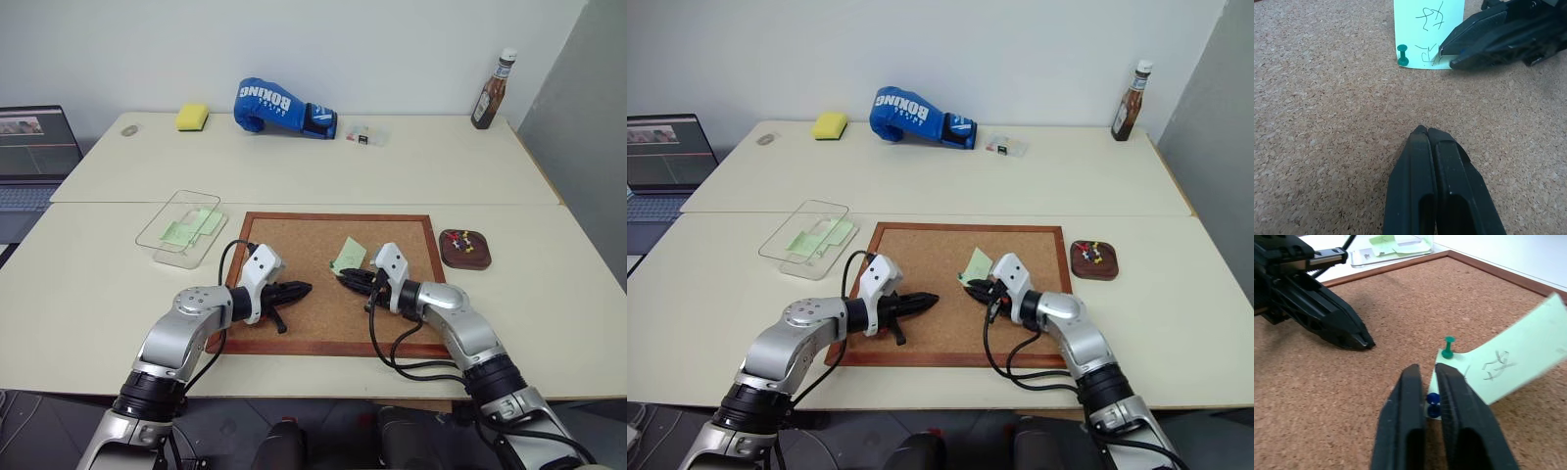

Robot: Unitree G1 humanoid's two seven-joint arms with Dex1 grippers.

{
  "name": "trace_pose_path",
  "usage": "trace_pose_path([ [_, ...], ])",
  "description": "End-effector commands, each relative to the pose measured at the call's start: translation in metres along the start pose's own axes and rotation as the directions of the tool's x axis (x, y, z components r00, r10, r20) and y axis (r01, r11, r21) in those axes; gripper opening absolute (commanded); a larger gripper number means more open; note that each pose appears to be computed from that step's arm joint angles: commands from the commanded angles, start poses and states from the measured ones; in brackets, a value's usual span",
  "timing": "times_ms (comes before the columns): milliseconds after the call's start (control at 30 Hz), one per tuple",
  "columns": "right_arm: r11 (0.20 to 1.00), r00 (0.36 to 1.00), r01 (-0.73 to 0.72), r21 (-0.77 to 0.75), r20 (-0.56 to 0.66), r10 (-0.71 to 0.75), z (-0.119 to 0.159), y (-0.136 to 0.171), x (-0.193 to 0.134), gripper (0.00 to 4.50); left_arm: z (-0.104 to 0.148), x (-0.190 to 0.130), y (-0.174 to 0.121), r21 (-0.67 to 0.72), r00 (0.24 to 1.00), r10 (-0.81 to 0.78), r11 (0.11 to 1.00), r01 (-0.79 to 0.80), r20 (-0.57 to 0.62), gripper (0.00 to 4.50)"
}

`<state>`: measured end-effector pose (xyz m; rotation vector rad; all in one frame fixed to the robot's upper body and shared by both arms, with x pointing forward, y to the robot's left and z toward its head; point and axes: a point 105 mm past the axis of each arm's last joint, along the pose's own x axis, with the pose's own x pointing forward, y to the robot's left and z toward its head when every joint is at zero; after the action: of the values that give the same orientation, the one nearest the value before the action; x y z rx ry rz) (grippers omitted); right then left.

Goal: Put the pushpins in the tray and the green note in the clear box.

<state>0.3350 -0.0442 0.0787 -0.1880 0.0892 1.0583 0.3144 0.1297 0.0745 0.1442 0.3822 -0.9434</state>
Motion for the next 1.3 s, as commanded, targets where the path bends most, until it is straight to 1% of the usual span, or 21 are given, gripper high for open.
trace_pose_path([
  [33, 1.0, 1.0, 0.007, 0.007, 0.007, -0.007, 0.002, -0.002, 0.0, 0.04, -0.026, -0.002, 0.002, -0.047, 0.996, 0.03, 0.998, -0.034, -0.086, 0.0],
  [167, 1.0, 0.999, 0.001, 0.009, 0.052, -0.002, 0.016, -0.001, -0.003, 0.04, -0.026, -0.002, 0.002, -0.047, 0.996, 0.028, 0.998, -0.032, -0.087, 0.0],
  [300, 0.999, 0.989, 0.017, 0.038, 0.144, -0.023, 0.046, -0.005, -0.011, 0.04, -0.027, -0.002, 0.002, -0.048, 0.996, 0.029, 0.998, -0.033, -0.09, 0.0],
  [467, 0.995, 0.974, 0.046, 0.09, 0.216, -0.064, 0.075, -0.007, -0.02, 0.04, -0.03, -0.001, -0.001, -0.06, 0.995, 0.026, 0.998, -0.032, -0.094, 0.0],
  [633, 0.989, 0.968, 0.078, 0.124, 0.23, -0.106, 0.085, -0.011, -0.03, 0.04, -0.032, -0.001, -0.003, -0.056, 0.995, 0.022, 0.998, -0.028, -0.101, 0.0],
  [700, 0.98, 0.958, 0.146, 0.136, 0.229, -0.174, 0.087, -0.024, -0.042, 0.04, -0.033, -0.002, -0.002, -0.056, 0.994, 0.024, 0.998, -0.03, -0.102, 0.0],
  [800, 0.932, 0.913, 0.344, 0.113, 0.192, -0.36, 0.083, -0.059, -0.07, 0.04, -0.033, -0.003, -0.001, -0.057, 0.994, 0.027, 0.998, -0.033, -0.102, 0.0],
  [833, 0.907, 0.89, 0.412, 0.092, 0.173, -0.422, 0.08, -0.07, -0.081, 0.04, -0.033, -0.003, -0.002, -0.057, 0.994, 0.027, 0.998, -0.033, -0.103, 0.0],
  [900, 0.826, 0.82, 0.563, 0.022, 0.107, -0.562, 0.068, -0.096, -0.108, 0.04, -0.034, -0.004, -0.002, -0.059, 0.994, 0.026, 0.998, -0.032, -0.104, 0.0],
  [967, 0.752, 0.756, 0.655, -0.081, 0.038, -0.654, 0.053, -0.113, -0.132, 0.04, -0.035, -0.003, -0.003, -0.059, 0.994, 0.023, 0.998, -0.029, -0.106, 0.0],
  [1033, 0.699, 0.709, 0.694, -0.172, -0.004, -0.705, 0.042, -0.122, -0.148, 0.04, -0.035, -0.002, -0.004, -0.058, 0.994, 0.017, 0.998, -0.023, -0.106, 0.0],
  [1133, 0.685, 0.693, 0.704, -0.188, -0.03, -0.72, 0.031, -0.125, -0.156, 0.04, -0.035, -0.001, -0.005, -0.058, 0.994, 0.007, 0.998, -0.013, -0.105, 0.0],
  [1300, 0.734, 0.731, 0.671, -0.107, -0.067, -0.679, 0.016, -0.119, -0.143, 0.04, -0.033, -0.001, -0.003, -0.051, 0.994, 0.003, 0.999, -0.009, -0.107, 0.0],
])
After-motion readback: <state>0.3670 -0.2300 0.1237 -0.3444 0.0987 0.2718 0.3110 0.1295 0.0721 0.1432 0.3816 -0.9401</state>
